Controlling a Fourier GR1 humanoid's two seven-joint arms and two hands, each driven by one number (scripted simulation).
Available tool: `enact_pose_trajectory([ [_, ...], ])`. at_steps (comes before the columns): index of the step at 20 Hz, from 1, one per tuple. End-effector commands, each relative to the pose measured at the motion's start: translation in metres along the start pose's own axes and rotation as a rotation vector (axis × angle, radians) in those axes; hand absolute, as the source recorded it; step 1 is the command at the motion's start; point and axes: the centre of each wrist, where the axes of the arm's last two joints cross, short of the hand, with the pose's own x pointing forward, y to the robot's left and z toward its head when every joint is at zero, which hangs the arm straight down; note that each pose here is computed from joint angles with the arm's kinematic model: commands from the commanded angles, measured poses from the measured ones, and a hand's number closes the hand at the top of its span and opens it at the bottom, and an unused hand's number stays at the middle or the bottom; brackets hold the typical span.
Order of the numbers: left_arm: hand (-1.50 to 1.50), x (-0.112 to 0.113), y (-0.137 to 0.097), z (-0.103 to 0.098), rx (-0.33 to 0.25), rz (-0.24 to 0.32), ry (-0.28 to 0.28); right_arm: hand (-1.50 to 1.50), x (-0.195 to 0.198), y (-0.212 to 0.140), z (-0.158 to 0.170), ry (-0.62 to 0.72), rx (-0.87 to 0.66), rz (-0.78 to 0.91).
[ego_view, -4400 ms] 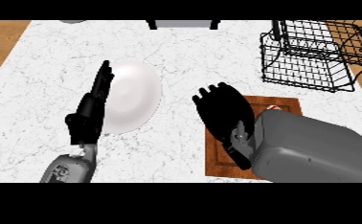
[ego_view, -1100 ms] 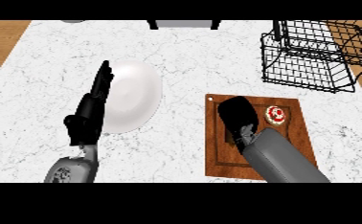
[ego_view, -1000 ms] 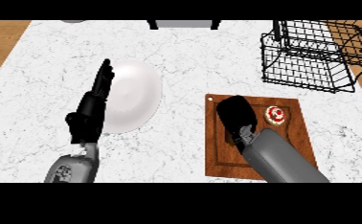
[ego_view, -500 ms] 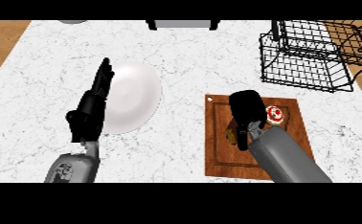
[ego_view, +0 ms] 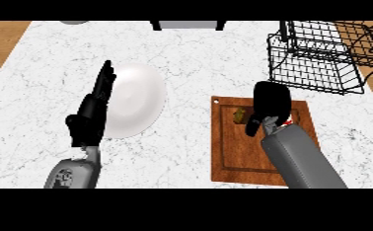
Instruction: Pick the sweet potato from the cutting board and place it in the tiered basket
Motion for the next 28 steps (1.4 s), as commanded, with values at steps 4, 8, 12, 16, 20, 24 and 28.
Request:
enact_pose_trajectory([
  [4,0.0,-0.004,-0.002,0.008,-0.003,-0.002,0.009,1.5,-0.017,-0.076,0.032,0.119,-0.199,-0.093],
  [8,0.0,-0.008,0.005,0.008,0.013,-0.005,0.017,1.5,-0.035,-0.118,0.066,0.152,-0.325,-0.132],
  [12,0.0,-0.007,0.005,0.0,0.012,0.001,0.01,1.5,-0.064,-0.165,0.087,0.156,-0.376,-0.209],
  [16,0.0,0.002,0.015,0.006,-0.01,0.003,0.004,1.5,-0.086,-0.2,0.086,0.174,-0.371,-0.212],
  [20,0.0,-0.008,-0.007,0.01,-0.022,-0.003,0.011,1.5,-0.093,-0.234,0.087,0.155,-0.384,-0.356],
  [24,0.0,0.001,-0.008,0.005,-0.024,-0.008,-0.004,1.5,-0.09,-0.243,0.066,0.122,-0.38,-0.548],
  [28,0.0,0.007,-0.006,-0.001,-0.016,-0.006,-0.008,1.5,-0.093,-0.269,0.048,0.144,-0.392,-0.483],
])
